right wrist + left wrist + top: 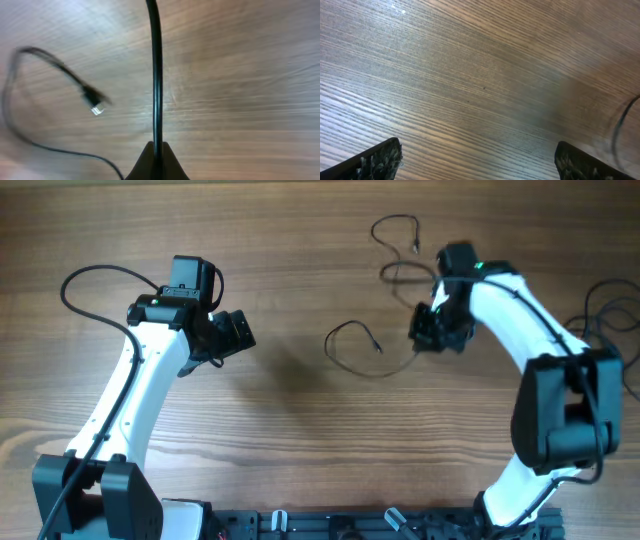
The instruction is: Untangle cables
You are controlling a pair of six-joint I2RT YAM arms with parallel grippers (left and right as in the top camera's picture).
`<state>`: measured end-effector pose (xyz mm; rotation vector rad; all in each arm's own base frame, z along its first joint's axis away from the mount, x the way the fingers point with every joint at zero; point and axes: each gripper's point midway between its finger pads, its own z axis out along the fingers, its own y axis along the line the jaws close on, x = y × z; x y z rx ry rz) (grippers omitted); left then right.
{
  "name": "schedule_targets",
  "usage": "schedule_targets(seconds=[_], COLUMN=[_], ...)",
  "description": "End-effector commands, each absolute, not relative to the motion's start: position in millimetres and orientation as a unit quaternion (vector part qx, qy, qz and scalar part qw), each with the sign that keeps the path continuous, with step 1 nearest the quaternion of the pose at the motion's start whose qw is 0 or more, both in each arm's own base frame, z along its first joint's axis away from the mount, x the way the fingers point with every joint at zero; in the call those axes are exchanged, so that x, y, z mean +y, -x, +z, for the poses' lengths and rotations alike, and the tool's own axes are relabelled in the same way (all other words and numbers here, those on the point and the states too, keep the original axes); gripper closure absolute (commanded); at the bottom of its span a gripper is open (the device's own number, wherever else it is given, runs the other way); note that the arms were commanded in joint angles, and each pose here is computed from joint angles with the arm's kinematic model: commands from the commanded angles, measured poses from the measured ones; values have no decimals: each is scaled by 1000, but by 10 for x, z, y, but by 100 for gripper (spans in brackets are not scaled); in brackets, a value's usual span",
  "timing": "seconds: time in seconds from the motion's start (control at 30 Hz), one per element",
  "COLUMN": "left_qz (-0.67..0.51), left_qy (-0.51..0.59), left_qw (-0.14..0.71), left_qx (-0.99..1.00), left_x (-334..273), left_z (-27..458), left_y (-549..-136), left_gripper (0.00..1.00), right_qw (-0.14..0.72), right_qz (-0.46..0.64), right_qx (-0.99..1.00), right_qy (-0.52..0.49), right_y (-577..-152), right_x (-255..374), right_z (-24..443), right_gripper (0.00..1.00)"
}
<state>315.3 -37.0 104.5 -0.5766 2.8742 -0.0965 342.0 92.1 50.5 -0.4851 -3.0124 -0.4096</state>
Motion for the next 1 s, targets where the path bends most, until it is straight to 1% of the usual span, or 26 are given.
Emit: schedule_targets(seconds=[0.0,0.1,0.2,0.23,0.27,0.33,0.43,0.53,0.67,0.87,0.97], left_qz=[-34,-33,-37,-37,-37,-37,-39,-41,-41,-40,-41], left_qy=[184,184,183,183,183,183,187,187,187,187,187], left_qw=[100,100,99,98,98,99,98,98,97,96,96], left_qx=[977,977,977,977,977,977,977,977,977,977,977], left_x=[-393,-393,-406,-406,-406,-406,-412,-418,-419,-418,-419], left_z=[1022,1021,1022,1020,1021,1021,1021,1021,1022,1020,1020], left_y=[-3146,-3144,-3144,-3142,-3142,-3143,-3143,-3144,-3142,-3134,-3133], left_gripper=[0,0,0,0,0,0,0,0,0,0,0], right_qw=[-72,-137,-219,-259,-297,-338,-398,-423,-407,-406,-406], right_qz=[-117,-120,-120,-117,-115,-112,-106,-94,-87,-84,-62], right_qx=[-983,-975,-954,-940,-923,-901,-854,-831,-833,-833,-831], right_qy=[122,125,167,187,214,247,319,348,364,366,376], right_y=[-3821,-4041,-4186,-4213,-4211,-4172,-3965,-3799,-3670,-3662,-3642], right_x=[604,321,-80,-283,-490,-731,-1168,-1403,-1480,-1489,-1570], right_z=[1218,1762,2353,2608,2847,3101,3504,3676,3620,3613,3596], right_gripper=[96,96,96,96,96,96,96,96,96,96,96])
